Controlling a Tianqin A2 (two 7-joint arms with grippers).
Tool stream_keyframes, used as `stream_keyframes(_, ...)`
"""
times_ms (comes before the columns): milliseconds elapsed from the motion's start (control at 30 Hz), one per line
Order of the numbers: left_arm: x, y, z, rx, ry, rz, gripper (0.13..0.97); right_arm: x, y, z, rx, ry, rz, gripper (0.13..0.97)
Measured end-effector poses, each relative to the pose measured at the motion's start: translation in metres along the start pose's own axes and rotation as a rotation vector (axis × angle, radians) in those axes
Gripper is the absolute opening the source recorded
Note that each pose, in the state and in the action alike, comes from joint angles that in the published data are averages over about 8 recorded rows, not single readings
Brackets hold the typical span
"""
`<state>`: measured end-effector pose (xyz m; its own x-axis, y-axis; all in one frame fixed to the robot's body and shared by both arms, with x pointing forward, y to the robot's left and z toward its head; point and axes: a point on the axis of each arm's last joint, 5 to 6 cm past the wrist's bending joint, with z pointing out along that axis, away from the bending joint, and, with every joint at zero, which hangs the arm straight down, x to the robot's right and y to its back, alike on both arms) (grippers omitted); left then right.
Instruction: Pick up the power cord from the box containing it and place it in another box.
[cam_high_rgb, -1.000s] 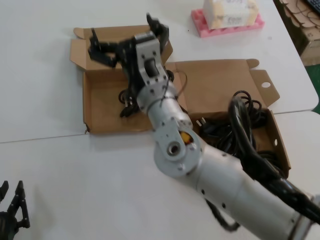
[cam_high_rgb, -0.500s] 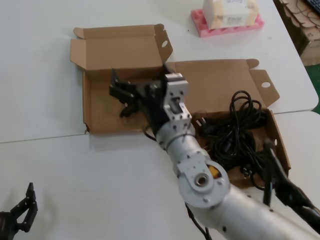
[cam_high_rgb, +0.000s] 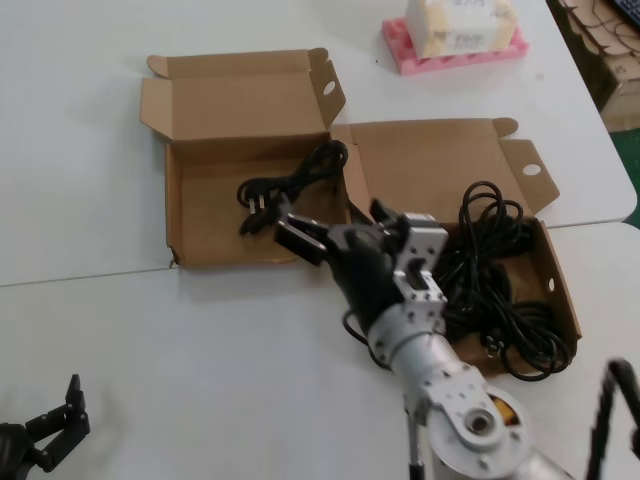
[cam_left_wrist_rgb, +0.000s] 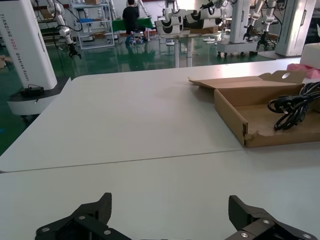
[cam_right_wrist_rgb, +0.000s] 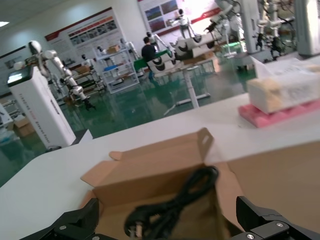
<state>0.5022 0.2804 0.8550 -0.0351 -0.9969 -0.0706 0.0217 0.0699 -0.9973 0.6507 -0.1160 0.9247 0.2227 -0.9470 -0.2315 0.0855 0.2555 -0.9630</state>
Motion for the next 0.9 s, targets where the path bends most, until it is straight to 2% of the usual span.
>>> stream_keyframes(67,0.0000,0.0000,0.000,0.000,0.000,0.000,0.800,0.007,0.004,-0.008,-0.008,0.009,0.020,0.966)
stream_keyframes(200,0.0000,0.0000,0.000,0.000,0.000,0.000,0.800,0.022,0.009,-0.023,-0.020,0.027,0.055,0.966)
stream_keyframes(467,0.0000,0.0000,0.000,0.000,0.000,0.000,0.915,0.051,0.018,-0.056,-0.038,0.068,0.109,0.966)
stream_keyframes(900,0.0000,0.0000,0.000,0.000,0.000,0.000,0.964,0.099,0.022,-0.116,-0.053,0.133,0.147,0.966)
